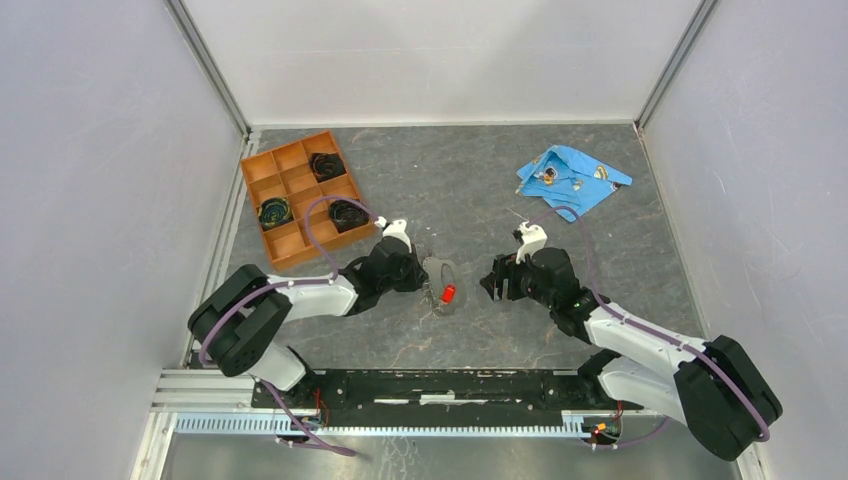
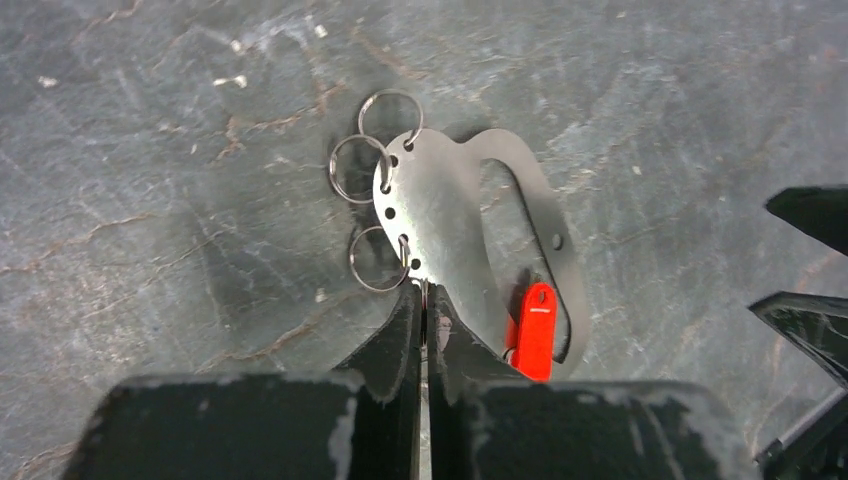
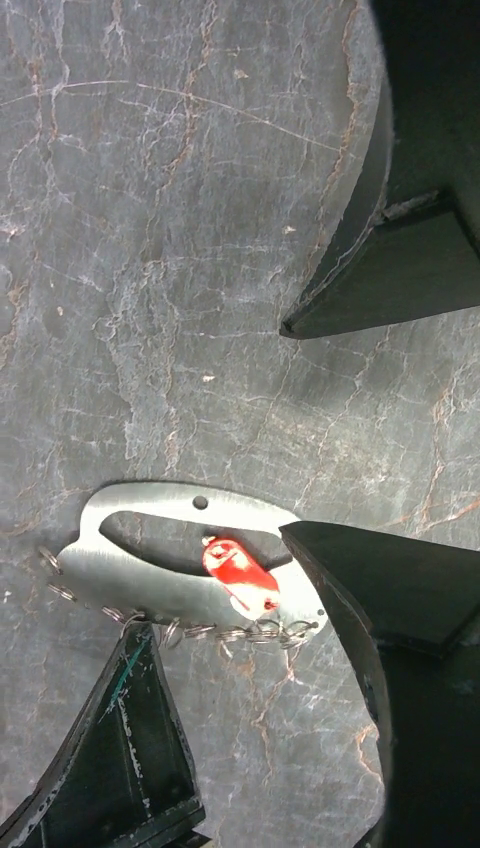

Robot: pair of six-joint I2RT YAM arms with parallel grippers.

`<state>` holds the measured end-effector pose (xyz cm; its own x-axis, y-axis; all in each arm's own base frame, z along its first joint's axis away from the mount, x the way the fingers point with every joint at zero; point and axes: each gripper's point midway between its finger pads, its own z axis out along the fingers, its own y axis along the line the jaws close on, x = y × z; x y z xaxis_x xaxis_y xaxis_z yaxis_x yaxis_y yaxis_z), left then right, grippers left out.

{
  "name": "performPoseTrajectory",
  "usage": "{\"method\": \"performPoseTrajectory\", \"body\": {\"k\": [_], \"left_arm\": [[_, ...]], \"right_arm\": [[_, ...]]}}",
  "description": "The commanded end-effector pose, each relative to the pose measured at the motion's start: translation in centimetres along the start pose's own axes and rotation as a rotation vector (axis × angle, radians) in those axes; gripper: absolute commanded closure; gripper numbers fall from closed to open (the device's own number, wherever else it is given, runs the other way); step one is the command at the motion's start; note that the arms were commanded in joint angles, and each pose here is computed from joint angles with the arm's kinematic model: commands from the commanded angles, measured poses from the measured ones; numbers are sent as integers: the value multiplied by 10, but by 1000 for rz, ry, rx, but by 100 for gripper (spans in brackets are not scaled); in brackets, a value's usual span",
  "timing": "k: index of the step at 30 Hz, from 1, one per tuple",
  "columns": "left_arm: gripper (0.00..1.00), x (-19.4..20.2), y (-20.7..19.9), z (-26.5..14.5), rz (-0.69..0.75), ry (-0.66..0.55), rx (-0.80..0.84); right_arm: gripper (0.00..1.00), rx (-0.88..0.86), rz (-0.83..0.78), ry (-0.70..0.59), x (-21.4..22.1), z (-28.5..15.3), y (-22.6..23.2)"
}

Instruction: Remove the keys from the keyring

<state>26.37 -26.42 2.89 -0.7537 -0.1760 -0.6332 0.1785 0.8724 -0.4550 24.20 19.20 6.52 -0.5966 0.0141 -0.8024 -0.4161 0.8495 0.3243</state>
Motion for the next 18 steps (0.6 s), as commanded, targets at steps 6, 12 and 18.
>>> {"method": "performPoseTrajectory", "body": {"k": [6,12,18], "left_arm": [[98,-68,-90,-49,168,-170,360],[98,-86,-129,-82,267,-208,531],[98,-107,-168,-132,409,-261,710]], "right_arm": [[21,-165,17,-182,-42,-10,35],[16,-287,-40,-338,-67,-32,55],[10,-342,-149,-478,-86,-63,66]]}}
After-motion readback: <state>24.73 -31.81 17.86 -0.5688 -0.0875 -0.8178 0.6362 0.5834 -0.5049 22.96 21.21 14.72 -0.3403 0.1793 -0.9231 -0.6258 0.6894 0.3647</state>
